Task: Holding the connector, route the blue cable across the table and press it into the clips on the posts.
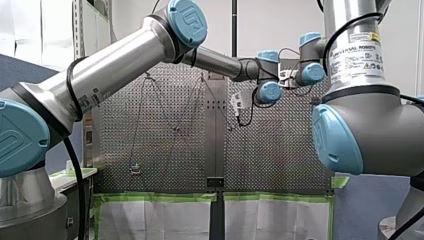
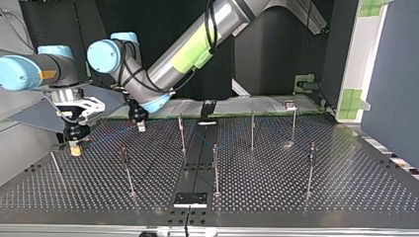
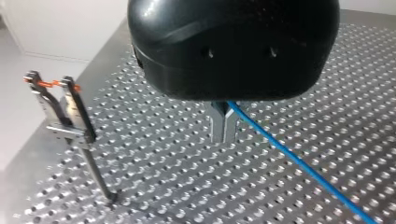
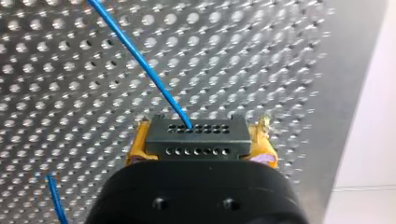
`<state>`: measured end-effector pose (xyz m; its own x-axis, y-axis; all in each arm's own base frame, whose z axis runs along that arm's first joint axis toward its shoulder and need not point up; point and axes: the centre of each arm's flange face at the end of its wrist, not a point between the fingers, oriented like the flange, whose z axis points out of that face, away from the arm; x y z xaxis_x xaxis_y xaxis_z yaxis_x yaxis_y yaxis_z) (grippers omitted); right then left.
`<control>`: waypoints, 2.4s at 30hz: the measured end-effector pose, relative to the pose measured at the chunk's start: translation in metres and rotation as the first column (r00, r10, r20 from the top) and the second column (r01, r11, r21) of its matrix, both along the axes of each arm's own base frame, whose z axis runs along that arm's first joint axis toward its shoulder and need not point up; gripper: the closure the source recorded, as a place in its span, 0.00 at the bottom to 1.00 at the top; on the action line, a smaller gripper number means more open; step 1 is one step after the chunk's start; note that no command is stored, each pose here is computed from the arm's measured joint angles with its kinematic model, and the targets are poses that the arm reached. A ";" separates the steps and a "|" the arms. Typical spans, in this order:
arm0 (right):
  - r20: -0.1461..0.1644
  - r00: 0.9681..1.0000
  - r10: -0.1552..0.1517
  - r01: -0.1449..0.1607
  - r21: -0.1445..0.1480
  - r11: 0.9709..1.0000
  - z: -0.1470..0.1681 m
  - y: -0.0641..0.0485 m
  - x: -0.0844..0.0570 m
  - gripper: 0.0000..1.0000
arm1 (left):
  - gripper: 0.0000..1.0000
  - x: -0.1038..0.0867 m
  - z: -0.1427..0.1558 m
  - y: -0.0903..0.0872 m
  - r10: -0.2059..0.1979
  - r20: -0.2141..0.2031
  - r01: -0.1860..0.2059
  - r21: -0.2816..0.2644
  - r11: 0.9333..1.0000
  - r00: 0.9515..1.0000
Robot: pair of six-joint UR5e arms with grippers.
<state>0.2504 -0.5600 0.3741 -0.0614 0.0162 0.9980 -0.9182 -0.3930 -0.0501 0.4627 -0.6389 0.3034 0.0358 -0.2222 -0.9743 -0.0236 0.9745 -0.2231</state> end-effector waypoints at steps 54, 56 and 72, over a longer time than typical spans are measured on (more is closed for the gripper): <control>0.025 0.995 0.094 -0.091 -0.087 0.992 0.063 0.039 0.031 1.00 | 1.00 0.065 0.062 0.037 0.039 0.132 -0.029 -0.071 0.997 0.991; 0.025 0.995 0.100 -0.097 -0.086 0.991 0.063 0.041 0.034 1.00 | 1.00 0.073 0.060 0.041 0.033 0.144 -0.025 -0.058 0.998 0.989; 0.025 0.995 0.095 -0.092 -0.087 0.992 0.063 0.040 0.032 1.00 | 0.45 0.065 0.062 0.035 0.029 0.140 -0.020 -0.065 0.998 0.990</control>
<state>0.2821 -0.5204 0.4375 -0.0955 0.0946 0.9909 -0.8759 -0.4810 -0.0385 0.5278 -0.6038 0.3653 0.1781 -0.2805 -0.9432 -0.0115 0.9578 -0.2871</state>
